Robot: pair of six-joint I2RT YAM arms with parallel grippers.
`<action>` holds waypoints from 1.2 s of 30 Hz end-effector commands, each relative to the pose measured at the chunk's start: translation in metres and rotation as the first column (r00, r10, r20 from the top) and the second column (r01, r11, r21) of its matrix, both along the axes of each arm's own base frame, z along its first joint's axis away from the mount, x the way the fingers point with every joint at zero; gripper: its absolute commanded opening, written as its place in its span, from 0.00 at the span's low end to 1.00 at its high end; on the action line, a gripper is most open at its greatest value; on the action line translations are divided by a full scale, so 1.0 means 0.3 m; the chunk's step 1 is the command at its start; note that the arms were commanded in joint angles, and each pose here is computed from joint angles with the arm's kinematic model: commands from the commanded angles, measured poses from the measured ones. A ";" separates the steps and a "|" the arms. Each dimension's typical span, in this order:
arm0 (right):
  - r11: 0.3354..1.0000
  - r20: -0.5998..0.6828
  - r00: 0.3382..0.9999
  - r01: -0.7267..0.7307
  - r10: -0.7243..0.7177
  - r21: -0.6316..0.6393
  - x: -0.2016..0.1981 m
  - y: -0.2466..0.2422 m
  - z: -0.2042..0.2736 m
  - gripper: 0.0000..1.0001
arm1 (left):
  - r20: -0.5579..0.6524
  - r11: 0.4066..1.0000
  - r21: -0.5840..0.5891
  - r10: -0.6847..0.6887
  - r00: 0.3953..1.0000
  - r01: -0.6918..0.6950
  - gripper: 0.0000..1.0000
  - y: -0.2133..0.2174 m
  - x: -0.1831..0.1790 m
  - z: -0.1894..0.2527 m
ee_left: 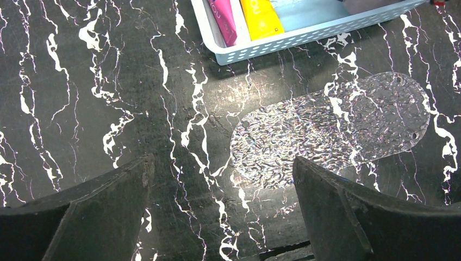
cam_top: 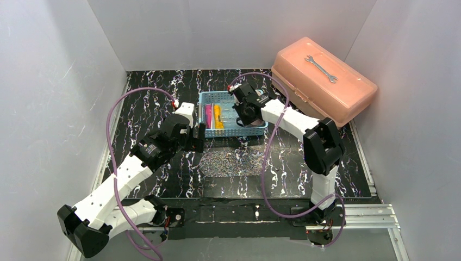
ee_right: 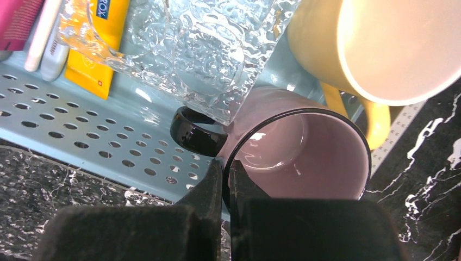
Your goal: Prepare toiletry sets of a toothbrush and toothpaste on the tray
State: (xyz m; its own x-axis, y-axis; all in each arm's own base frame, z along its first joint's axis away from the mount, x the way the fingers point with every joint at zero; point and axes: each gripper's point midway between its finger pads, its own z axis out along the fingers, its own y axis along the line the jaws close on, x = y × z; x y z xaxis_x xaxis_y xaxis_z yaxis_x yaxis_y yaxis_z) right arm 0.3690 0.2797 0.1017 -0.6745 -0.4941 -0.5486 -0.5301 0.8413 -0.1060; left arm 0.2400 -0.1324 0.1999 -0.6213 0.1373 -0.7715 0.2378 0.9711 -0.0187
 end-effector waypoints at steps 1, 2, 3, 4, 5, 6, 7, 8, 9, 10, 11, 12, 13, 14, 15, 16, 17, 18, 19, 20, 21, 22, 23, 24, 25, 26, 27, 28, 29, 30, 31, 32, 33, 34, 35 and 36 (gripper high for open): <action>0.998 0.161 0.987 0.003 -0.012 0.056 0.029 -0.024 0.252 0.01 | 0.014 1.000 -0.001 0.005 1.000 -0.005 0.98 0.013 0.000 0.011; 0.998 0.175 0.984 0.005 -0.016 0.060 0.030 -0.027 0.272 0.01 | 0.013 1.000 -0.002 0.003 1.000 -0.003 0.98 0.011 -0.001 0.011; 0.998 0.187 0.982 0.007 -0.019 0.062 0.029 -0.030 0.288 0.01 | 0.014 1.000 -0.002 0.003 1.000 -0.003 0.98 0.011 -0.001 0.012; 0.998 0.199 0.980 0.006 -0.020 0.066 0.028 -0.032 0.306 0.01 | 0.014 1.000 -0.001 0.004 1.000 -0.004 0.98 0.012 -0.001 0.012; 0.998 0.209 0.978 0.008 -0.022 0.070 0.027 -0.033 0.321 0.01 | 0.014 1.000 -0.001 0.004 1.000 -0.004 0.98 0.012 -0.001 0.012; 0.997 0.215 0.976 0.006 -0.022 0.074 0.023 -0.032 0.335 0.01 | 0.015 1.000 -0.003 0.006 1.000 -0.006 0.98 0.013 0.000 0.013; 0.997 0.221 0.975 0.004 -0.021 0.077 0.020 -0.031 0.347 0.01 | 0.015 1.000 -0.002 0.006 1.000 -0.006 0.98 0.013 0.000 0.013; 0.997 0.225 0.974 0.003 -0.021 0.080 0.018 -0.030 0.357 0.01 | 0.015 1.000 -0.003 0.006 1.000 -0.006 0.98 0.014 -0.001 0.013; 0.997 0.230 0.973 -0.001 -0.018 0.082 0.013 -0.026 0.367 0.01 | 0.018 1.000 -0.004 0.007 1.000 -0.007 0.98 0.014 0.000 0.015; 0.996 0.236 0.972 -0.003 -0.017 0.085 0.008 -0.025 0.381 0.01 | 0.018 1.000 -0.004 0.009 1.000 -0.009 0.98 0.015 0.000 0.014; 0.996 0.240 0.971 -0.011 -0.011 0.090 0.001 -0.018 0.392 0.01 | 0.019 1.000 -0.002 0.011 1.000 -0.011 0.98 0.017 0.000 0.015; 0.995 0.244 0.970 -0.020 -0.004 0.095 -0.007 -0.010 0.401 0.01 | 0.020 1.000 -0.002 0.012 1.000 -0.012 0.98 0.019 0.000 0.015; 0.995 0.249 0.969 -0.029 0.003 0.099 -0.014 -0.003 0.411 0.01 | 0.022 1.000 -0.002 0.013 1.000 -0.013 0.98 0.020 0.000 0.017; 0.993 0.250 0.968 -0.041 0.013 0.107 -0.023 0.006 0.421 0.01 | 0.024 1.000 -0.002 0.014 1.000 -0.014 0.98 0.021 0.000 0.018; 0.992 0.255 0.967 -0.049 0.020 0.112 -0.029 0.013 0.430 0.01 | 0.025 1.000 -0.002 0.016 1.000 -0.015 0.98 0.022 0.000 0.020; 0.992 0.261 0.965 -0.059 0.027 0.115 -0.037 0.018 0.441 0.01 | 0.027 1.000 0.000 0.017 0.999 -0.017 0.98 0.024 0.001 0.021; 0.991 0.267 0.963 -0.067 0.033 0.117 -0.044 0.023 0.452 0.01 | 0.028 1.000 0.001 0.019 0.999 -0.019 0.98 0.026 0.001 0.021; 0.990 0.272 0.962 -0.076 0.040 0.122 -0.052 0.029 0.463 0.01 | 0.032 1.000 0.005 0.022 0.999 -0.022 0.98 0.030 0.001 0.022; 0.988 0.274 0.961 -0.085 0.048 0.126 -0.060 0.034 0.470 0.01 | 0.035 1.000 0.006 0.025 0.999 -0.025 0.98 0.033 0.001 0.024; 0.986 0.276 0.960 -0.096 0.056 0.133 -0.069 0.041 0.478 0.01 | 0.039 1.000 0.006 0.028 0.999 -0.029 0.98 0.036 0.002 0.026; 0.984 0.275 0.959 -0.107 0.065 0.141 -0.080 0.048 0.485 0.01 | 0.043 0.999 0.009 0.031 0.999 -0.032 0.98 0.039 0.002 0.028; 0.982 0.274 0.959 -0.119 0.075 0.147 -0.092 0.054 0.489 0.01 | 0.048 0.999 0.010 0.036 0.998 -0.037 0.98 0.044 0.003 0.031; 0.978 0.272 0.958 -0.134 0.088 0.157 -0.104 0.063 0.494 0.01 | 0.052 0.999 0.013 0.041 0.998 -0.042 0.98 0.047 0.004 0.032; 0.974 0.269 0.958 -0.150 0.102 0.167 -0.119 0.072 0.498 0.01 | 0.058 0.999 0.016 0.048 0.997 -0.049 0.98 0.054 0.004 0.034; 0.969 0.263 0.957 -0.171 0.120 0.177 -0.136 0.084 0.499 0.01 | 0.064 0.998 0.019 0.055 0.996 -0.056 0.98 0.060 0.005 0.038; 0.964 0.255 0.957 -0.190 0.139 0.188 -0.153 0.096 0.500 0.01 | 0.070 0.998 0.021 0.062 0.996 -0.063 0.98 0.065 0.006 0.041; 0.957 0.247 0.955 -0.213 0.162 0.197 -0.171 0.109 0.499 0.01 | 0.077 0.997 0.018 0.070 0.995 -0.071 0.98 0.071 0.006 0.047; 0.951 0.242 0.953 -0.231 0.180 0.204 -0.186 0.119 0.499 0.01 | 0.086 0.997 0.013 0.074 0.994 -0.076 0.98 0.074 0.006 0.053; 0.945 0.238 0.951 -0.249 0.197 0.211 -0.204 0.131 0.499 0.01 | 0.096 0.997 0.008 0.079 0.992 -0.081 0.98 0.079 0.006 0.060; 0.940 0.233 0.949 -0.263 0.212 0.218 -0.217 0.141 0.499 0.01 | 0.109 0.996 -0.001 0.084 0.990 -0.084 0.98 0.083 0.004 0.070; 0.934 0.225 0.947 -0.278 0.228 0.224 -0.232 0.151 0.495 0.01 | 0.120 0.996 -0.006 0.088 0.989 -0.088 0.98 0.088 0.003 0.077; 0.929 0.217 0.945 -0.291 0.243 0.228 -0.247 0.160 0.492 0.01 | 0.132 0.996 -0.012 0.092 0.987 -0.091 0.98 0.093 0.002 0.084; 0.923 0.220 0.936 -0.322 0.276 0.209 -0.259 0.167 0.488 0.01 | 0.143 0.995 -0.017 0.097 0.985 -0.095 0.98 0.098 0.001 0.091; 0.918 0.214 0.930 -0.341 0.298 0.203 -0.273 0.175 0.483 0.01 | 0.156 0.995 -0.019 0.104 0.982 -0.103 0.98 0.106 0.001 0.099; 0.912 0.213 0.925 -0.358 0.316 0.200 -0.287 0.183 0.482 0.01 | 0.168 0.994 -0.022 0.113 0.979 -0.111 0.98 0.114 0.000 0.107; 0.907 0.210 0.920 -0.373 0.332 0.199 -0.300 0.192 0.477 0.01 | 0.179 0.993 -0.025 0.121 0.976 -0.118 0.98 0.121 -0.001 0.114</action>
